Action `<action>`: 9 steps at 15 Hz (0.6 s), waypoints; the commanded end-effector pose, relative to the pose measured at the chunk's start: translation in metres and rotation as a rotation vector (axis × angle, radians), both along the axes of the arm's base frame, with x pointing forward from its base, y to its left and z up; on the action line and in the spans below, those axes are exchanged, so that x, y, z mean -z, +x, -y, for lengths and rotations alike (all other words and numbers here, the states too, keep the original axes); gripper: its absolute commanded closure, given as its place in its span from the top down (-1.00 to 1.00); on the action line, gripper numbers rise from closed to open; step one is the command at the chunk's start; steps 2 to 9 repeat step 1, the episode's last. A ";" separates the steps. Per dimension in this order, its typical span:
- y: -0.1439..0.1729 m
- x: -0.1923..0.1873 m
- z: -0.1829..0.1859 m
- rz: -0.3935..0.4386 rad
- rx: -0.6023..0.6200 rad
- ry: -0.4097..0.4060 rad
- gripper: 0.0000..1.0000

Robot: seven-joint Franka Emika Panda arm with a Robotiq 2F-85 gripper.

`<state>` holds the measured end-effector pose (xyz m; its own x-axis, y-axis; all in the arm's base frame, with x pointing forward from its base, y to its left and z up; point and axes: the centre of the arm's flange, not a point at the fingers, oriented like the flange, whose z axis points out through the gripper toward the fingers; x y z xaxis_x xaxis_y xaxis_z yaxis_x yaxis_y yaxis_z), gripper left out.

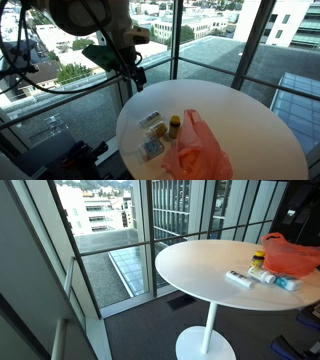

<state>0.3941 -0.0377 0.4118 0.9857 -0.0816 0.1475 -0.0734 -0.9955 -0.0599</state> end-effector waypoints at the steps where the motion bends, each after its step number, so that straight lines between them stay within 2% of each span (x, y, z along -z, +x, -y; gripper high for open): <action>1: 0.000 0.000 0.000 0.000 0.000 0.000 1.00; 9: 0.000 0.000 0.000 0.000 0.000 0.000 1.00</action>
